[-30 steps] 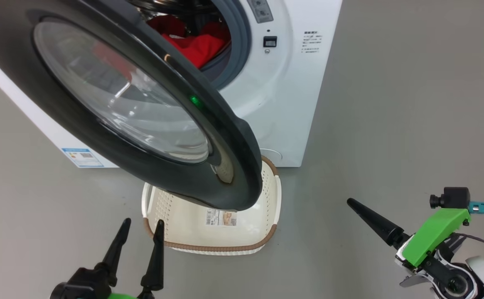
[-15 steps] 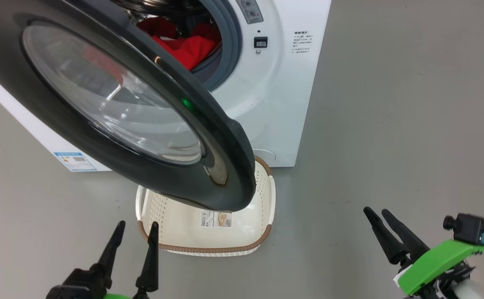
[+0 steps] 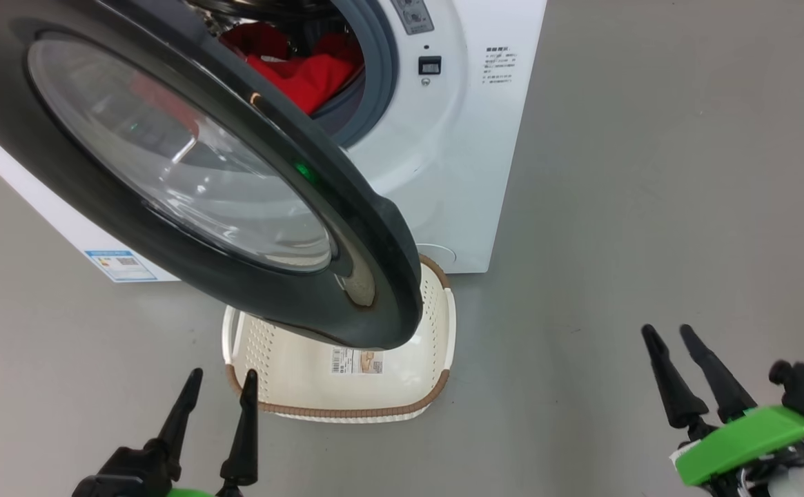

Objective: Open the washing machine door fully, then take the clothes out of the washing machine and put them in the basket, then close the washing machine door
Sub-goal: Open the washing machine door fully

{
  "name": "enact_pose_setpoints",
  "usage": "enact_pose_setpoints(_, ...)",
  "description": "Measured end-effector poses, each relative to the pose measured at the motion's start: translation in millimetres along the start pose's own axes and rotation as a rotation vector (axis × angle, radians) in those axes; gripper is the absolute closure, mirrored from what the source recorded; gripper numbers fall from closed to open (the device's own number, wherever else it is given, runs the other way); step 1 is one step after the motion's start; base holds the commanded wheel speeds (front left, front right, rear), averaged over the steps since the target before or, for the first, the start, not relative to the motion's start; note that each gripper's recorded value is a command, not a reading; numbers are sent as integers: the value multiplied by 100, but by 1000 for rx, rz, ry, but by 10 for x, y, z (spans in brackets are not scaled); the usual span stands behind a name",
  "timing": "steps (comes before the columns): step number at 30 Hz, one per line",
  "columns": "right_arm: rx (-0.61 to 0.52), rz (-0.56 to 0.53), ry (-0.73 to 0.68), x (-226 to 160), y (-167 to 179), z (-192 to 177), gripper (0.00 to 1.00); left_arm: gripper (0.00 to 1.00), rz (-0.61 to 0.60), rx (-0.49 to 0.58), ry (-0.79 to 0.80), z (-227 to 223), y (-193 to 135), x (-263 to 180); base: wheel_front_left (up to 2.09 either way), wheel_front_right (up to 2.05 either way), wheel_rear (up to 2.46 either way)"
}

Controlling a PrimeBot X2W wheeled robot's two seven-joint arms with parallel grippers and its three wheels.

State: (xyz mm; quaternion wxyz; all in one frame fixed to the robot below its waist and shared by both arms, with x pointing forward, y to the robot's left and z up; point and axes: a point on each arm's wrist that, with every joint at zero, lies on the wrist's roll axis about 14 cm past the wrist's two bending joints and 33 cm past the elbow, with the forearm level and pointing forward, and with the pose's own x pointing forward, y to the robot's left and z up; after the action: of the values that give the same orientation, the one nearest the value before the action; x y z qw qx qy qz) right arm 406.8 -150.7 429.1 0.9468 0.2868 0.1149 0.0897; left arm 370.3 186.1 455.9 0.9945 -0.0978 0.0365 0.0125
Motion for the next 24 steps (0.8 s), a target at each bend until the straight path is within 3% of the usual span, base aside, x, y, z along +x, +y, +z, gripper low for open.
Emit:
enact_pose_setpoints(14,-217,-156,-153,-271,-241,243,0,0,4,0,3,-10,12,-3,0,0,0)
enact_pose_setpoints(24,-275,-171,-100,-400,-252,65,0,0,5,-3,-5,17,14,-21,0,0,0)
